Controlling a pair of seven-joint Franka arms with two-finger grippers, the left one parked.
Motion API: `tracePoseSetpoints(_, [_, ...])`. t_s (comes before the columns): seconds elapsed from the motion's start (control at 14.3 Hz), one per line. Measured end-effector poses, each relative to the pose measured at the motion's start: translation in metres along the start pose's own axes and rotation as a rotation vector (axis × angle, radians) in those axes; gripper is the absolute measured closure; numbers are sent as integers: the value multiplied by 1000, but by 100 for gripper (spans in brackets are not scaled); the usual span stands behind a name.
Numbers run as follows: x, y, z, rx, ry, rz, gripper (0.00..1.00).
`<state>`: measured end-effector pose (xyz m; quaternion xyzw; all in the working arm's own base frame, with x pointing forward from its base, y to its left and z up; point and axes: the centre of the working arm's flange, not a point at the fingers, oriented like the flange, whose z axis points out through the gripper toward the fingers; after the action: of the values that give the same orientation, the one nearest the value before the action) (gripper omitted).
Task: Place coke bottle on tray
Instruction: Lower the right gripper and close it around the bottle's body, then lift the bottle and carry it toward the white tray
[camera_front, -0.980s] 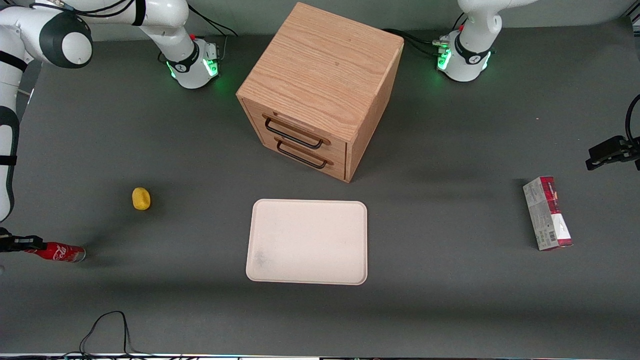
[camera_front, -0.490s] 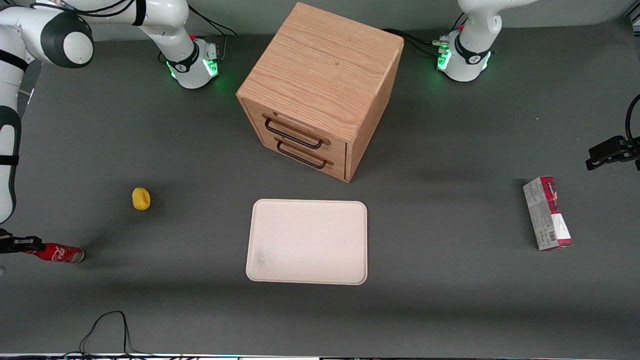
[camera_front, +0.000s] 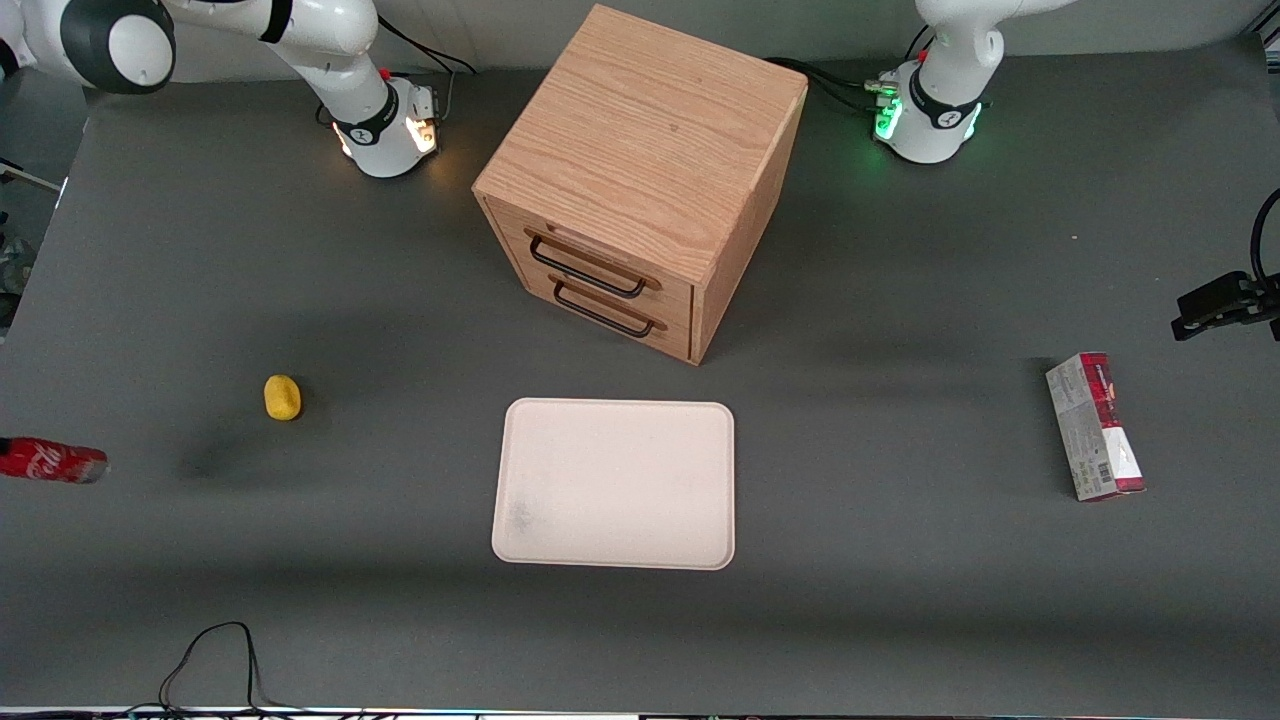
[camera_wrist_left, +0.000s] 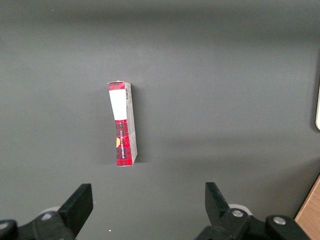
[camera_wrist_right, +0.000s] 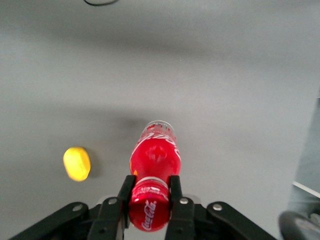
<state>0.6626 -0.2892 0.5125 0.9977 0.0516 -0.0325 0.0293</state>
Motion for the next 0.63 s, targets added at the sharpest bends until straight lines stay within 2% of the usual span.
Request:
tracePoseSetpoints(0.35, [-58, -18, -119, -51, 65, -53, 68])
tracePoseSetpoints(0.49, [-70, -23, -137, -54, 69, -58, 68])
tracePoseSetpoints(0.63, [-64, -34, -138, -46, 73, -82, 68])
